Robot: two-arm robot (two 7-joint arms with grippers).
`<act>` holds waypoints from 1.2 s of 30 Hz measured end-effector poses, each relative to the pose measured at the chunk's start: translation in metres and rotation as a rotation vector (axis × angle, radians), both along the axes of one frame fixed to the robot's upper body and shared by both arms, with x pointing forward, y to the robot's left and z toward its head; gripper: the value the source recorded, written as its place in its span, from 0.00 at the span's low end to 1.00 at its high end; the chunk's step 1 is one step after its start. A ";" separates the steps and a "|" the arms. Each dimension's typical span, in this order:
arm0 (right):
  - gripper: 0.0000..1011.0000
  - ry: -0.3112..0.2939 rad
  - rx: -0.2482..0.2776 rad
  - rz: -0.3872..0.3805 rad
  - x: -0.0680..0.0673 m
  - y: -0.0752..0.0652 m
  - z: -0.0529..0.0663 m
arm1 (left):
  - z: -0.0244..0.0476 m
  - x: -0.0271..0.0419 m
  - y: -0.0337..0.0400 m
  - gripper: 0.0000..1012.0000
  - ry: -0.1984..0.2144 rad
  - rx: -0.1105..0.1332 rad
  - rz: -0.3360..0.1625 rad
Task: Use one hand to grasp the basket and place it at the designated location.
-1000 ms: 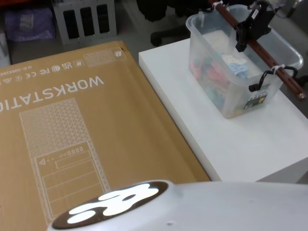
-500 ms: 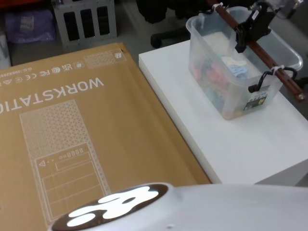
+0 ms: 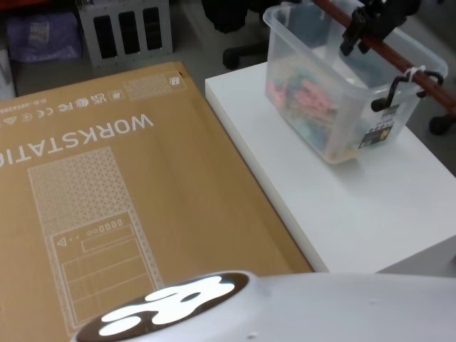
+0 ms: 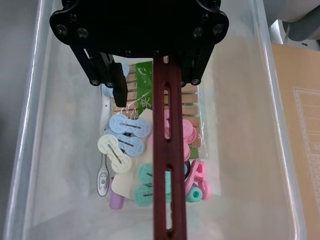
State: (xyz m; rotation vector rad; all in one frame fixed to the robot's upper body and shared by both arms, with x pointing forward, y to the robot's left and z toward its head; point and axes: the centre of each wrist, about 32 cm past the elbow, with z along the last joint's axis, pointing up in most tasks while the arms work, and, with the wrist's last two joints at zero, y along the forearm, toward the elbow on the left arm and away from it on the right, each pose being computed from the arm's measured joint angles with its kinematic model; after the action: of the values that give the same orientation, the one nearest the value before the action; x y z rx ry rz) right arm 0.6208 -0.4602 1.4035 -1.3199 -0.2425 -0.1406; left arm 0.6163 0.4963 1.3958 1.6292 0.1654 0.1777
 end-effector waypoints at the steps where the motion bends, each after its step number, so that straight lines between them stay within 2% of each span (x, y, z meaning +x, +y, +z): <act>1: 0.48 -0.002 0.002 0.002 0.000 0.000 0.001 | 0.0000 0.0000 0.0000 0.00 0.000 0.000 0.000; 6: 0.62 -0.028 0.015 0.020 -0.006 0.001 0.014 | 0.0000 0.0000 0.0000 0.00 0.000 0.000 0.000; 9: 0.76 -0.037 0.018 0.028 -0.008 0.002 0.019 | 0.0000 0.0000 0.0000 0.00 0.000 0.000 0.000; 13: 0.83 -0.037 0.019 0.030 -0.009 0.003 0.020 | 0.0000 0.0000 0.0000 0.00 0.000 0.000 0.000; 14: 0.88 -0.037 0.020 0.030 -0.009 0.003 0.020 | 0.0000 0.0000 0.0000 0.00 0.000 0.000 0.000; 19: 0.99 -0.032 0.022 0.026 -0.008 0.002 0.019 | 0.0000 0.0000 0.0001 0.00 0.000 0.000 0.000; 31: 0.99 -0.022 0.019 0.018 -0.008 -0.002 0.016 | 0.0000 0.0000 0.0000 0.00 0.000 0.000 0.000; 36: 0.99 -0.030 0.025 0.016 -0.011 -0.005 0.019 | 0.0000 0.0000 0.0001 0.00 0.000 0.000 0.000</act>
State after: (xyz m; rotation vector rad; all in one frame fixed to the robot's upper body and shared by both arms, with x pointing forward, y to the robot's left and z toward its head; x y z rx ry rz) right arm 0.6101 -0.4655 1.4228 -1.2919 -0.2756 -0.1496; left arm 0.6163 0.4964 1.3958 1.6292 0.1655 0.1779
